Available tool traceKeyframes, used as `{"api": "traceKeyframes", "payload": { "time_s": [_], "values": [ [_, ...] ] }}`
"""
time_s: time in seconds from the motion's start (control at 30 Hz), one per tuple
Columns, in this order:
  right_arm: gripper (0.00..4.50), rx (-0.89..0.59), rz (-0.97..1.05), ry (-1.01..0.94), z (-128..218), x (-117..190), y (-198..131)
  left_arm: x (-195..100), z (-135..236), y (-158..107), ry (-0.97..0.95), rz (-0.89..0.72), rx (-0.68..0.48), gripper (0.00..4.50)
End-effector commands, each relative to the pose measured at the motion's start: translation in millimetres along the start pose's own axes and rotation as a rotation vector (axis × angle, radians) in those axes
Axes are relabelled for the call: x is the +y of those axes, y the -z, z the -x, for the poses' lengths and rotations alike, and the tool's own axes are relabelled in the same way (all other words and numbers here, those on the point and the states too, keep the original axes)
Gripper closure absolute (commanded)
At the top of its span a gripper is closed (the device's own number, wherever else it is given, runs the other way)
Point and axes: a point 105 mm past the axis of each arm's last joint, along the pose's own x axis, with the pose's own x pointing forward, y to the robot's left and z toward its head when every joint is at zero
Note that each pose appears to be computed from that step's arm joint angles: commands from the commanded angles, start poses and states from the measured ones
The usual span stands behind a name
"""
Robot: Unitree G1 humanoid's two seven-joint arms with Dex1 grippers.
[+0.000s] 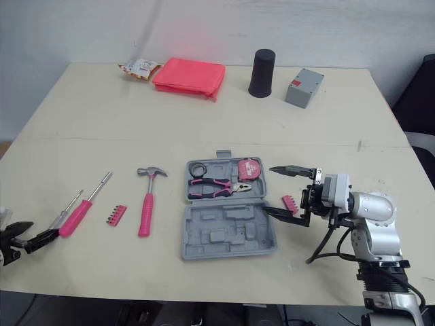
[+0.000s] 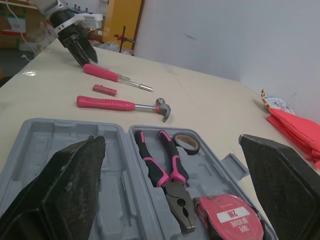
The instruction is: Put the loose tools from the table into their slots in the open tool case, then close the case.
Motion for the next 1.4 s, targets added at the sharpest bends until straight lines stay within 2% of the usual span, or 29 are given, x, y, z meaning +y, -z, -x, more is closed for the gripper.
{"api": "traceKeyframes", "payload": {
  "time_s": [0.03, 0.27, 0.37, 0.43, 0.5, 0.6, 0.63, 0.67, 0.7, 0.77, 0.8, 0.83, 1.03, 1.13, 1.17, 1.2, 1.27, 1.3, 1.37, 1.4],
  "values": [
    [0.03, -0.004, 0.048, 0.002, 1, -3, -11, 3, -3, 2, -0.007, 0.003, 0.003, 0.06],
    [0.03, -0.008, 0.05, 0.001, -2, -1, -12, -7, -23, -3, 0.064, 0.011, -0.029, 0.06],
    [0.03, -0.01, 0.056, -0.003, -3, -1, -12, -14, -27, 7, 0.107, -0.051, 0.041, 0.06],
    [0.03, -0.01, 0.064, 0.002, -3, -2, -13, -11, -28, 5, 0.104, -0.039, 0.027, 0.06],
    [0.0, -0.009, 0.065, 0.01, -2, -2, -14, -10, -29, 3, 0.109, -0.032, 0.022, 0.65],
    [0.0, 0.003, 0.074, 0.005, 2, 2, -13, -15, -32, 13, 0.147, -0.067, 0.09, 1.57],
    [0.0, 0.004, 0.073, -0.008, 4, 5, -13, -19, -32, 22, 0.174, -0.121, 0.135, 2.14],
    [0.0, 0.005, 0.073, -0.017, 5, 7, -12, -21, -31, 27, 0.194, -0.159, 0.166, 2.51],
    [0.0, 0.0, 0.07, -0.021, 6, 9, -13, -19, -31, 29, 0.186, -0.15, 0.171, 2.86],
    [0.0, -0.021, 0.045, -0.084, 6, 19, -15, -10, -30, 26, 0.145, -0.131, 0.155, 3.9],
    [0.0, -0.028, 0.03, -0.11, 6, 23, -16, -6, -30, 24, 0.128, -0.119, 0.149, 4.29],
    [0.0, -0.036, 0.02, -0.135, 5, 28, -17, -5, -30, 24, 0.122, -0.11, 0.143, 4.4],
    [0.0, -0.067, 0.016, -0.12, -1, 28, -24, 4, -17, 4, 0.09, -0.114, 0.073, 4.4],
    [0.0, -0.06, 0.015, -0.09, -2, 24, -26, 10, -8, -5, 0.049, -0.197, 0.067, 4.4],
    [0.0, -0.046, 0.019, -0.066, -1, 21, -26, 10, -3, -24, 0.035, -0.233, 0.005, 4.4],
    [0.0, -0.031, 0.024, -0.035, 3, 18, -25, 3, 3, -49, 0.051, -0.281, -0.077, 4.4],
    [0.0, -0.009, 0.034, 0.009, 9, 12, -23, -13, 12, -83, 0.089, -0.387, -0.177, 4.4],
    [0.0, -0.001, 0.038, 0.02, 11, 11, -22, -21, 14, -91, 0.105, -0.434, -0.195, 4.4],
    [0.0, 0.065, 0.046, -0.017, 26, 15, -12, -70, 12, -114, 0.28, -0.574, -0.238, 4.4],
    [0.0, 0.088, 0.043, 0.001, 33, 12, -8, -95, 11, -117, 0.376, -0.65, -0.222, 4.4]
  ]
}}
